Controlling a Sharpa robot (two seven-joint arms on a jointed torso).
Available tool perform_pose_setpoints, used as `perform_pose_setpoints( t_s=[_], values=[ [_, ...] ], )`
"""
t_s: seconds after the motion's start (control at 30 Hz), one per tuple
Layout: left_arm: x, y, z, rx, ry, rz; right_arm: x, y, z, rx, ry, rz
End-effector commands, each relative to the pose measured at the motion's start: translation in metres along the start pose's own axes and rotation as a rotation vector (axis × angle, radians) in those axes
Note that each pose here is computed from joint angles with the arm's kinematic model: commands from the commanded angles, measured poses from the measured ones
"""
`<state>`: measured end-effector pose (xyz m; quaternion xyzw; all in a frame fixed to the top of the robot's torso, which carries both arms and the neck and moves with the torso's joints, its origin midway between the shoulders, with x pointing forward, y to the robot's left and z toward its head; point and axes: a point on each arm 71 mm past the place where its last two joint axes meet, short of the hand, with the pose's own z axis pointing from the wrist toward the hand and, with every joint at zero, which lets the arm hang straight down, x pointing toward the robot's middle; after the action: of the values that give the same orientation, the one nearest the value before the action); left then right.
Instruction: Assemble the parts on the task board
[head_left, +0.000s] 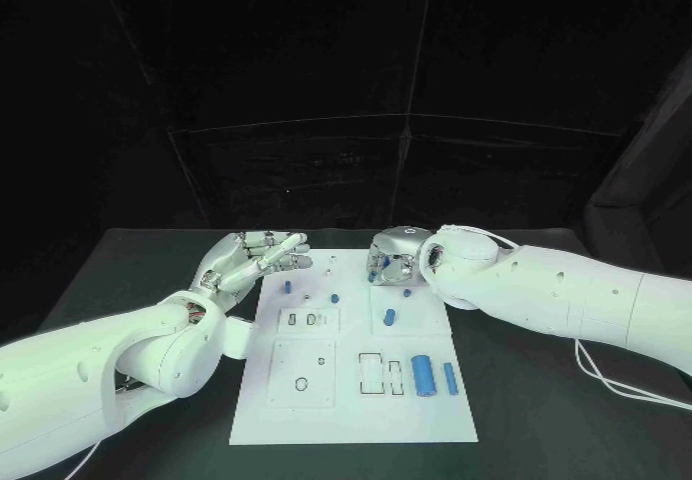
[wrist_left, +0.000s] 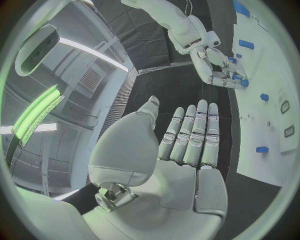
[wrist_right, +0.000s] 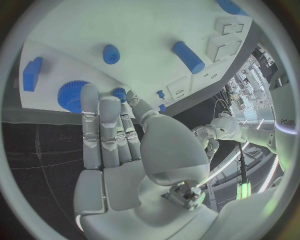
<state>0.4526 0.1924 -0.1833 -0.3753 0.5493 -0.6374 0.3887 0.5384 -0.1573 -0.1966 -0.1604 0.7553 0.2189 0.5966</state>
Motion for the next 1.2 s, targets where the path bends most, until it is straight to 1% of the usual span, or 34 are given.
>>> perform_pose_setpoints(
  t_s=[0.03, 0.33, 0.73, 0.9, 1.03, 1.2],
  values=[
    [0.0017, -0.0014, -0.0001, 0.003, 0.016, -0.001, -0.0014, 0.0006, 0.0009, -0.003, 0.003, -0.014],
    [0.0019, -0.0014, -0.0006, -0.002, 0.019, -0.003, -0.0016, -0.0004, 0.0031, 0.005, 0.000, -0.016],
    [0.0026, -0.0013, -0.0010, -0.007, 0.026, -0.007, 0.0004, -0.0006, 0.0068, 0.016, 0.026, -0.021],
    [0.0019, -0.0010, -0.0008, -0.010, 0.025, -0.009, 0.0001, -0.0010, 0.0082, 0.018, 0.021, -0.027],
    [0.0012, -0.0007, -0.0007, -0.014, 0.020, -0.016, -0.0023, -0.0008, 0.0083, 0.010, -0.014, -0.027],
    [0.0005, -0.0006, -0.0010, -0.017, 0.017, -0.019, -0.0086, 0.0015, 0.0063, -0.002, -0.104, -0.020]
  ],
)
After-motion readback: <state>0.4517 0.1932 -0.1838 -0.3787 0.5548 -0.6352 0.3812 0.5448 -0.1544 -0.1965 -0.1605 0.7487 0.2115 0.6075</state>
